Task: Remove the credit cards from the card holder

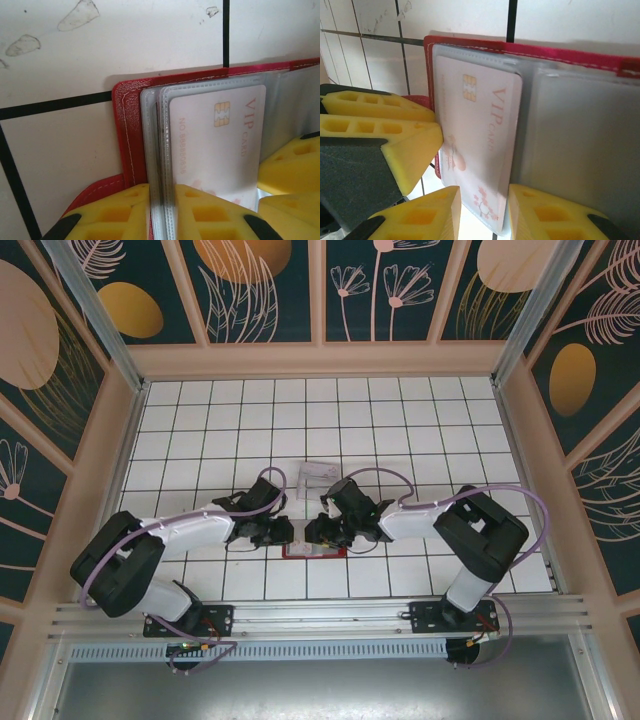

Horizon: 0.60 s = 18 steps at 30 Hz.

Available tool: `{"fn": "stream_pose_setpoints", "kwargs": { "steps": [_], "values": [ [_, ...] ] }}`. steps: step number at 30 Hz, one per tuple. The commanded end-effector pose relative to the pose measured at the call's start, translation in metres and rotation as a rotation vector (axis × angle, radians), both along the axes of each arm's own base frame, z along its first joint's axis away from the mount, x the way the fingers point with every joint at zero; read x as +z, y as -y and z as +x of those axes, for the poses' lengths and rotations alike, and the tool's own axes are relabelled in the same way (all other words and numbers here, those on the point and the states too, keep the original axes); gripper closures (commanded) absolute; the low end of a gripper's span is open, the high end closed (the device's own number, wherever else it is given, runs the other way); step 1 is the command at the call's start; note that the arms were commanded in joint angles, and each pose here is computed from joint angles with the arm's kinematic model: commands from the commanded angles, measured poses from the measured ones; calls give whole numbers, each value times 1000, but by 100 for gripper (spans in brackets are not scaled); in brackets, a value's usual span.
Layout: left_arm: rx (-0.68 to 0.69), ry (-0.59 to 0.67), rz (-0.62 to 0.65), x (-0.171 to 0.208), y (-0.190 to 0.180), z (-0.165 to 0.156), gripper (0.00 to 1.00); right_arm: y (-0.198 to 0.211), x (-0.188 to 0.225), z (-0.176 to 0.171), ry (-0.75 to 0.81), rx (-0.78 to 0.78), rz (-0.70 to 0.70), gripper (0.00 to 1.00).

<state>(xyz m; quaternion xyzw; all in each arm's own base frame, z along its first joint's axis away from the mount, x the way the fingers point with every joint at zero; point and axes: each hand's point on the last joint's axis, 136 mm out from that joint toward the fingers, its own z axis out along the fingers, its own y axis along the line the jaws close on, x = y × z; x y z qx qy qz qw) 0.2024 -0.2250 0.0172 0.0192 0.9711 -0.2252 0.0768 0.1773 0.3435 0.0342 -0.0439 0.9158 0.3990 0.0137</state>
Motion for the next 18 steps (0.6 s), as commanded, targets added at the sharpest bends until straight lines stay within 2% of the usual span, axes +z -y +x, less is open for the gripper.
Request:
{"fn": "stream_pose_setpoints", "kwargs": {
  "steps": [1, 6, 18],
  "values": [
    [6, -65, 152, -29, -29, -14, 82, 1, -3, 1, -1, -1, 8, 68],
    [4, -72, 155, -31, -29, -15, 82, 0, 5, 4, 22, -4, 16, 68],
    [-4, -80, 152, -31, -28, -16, 83, -1, -8, 10, 18, -17, -6, 68]
  ]
}}
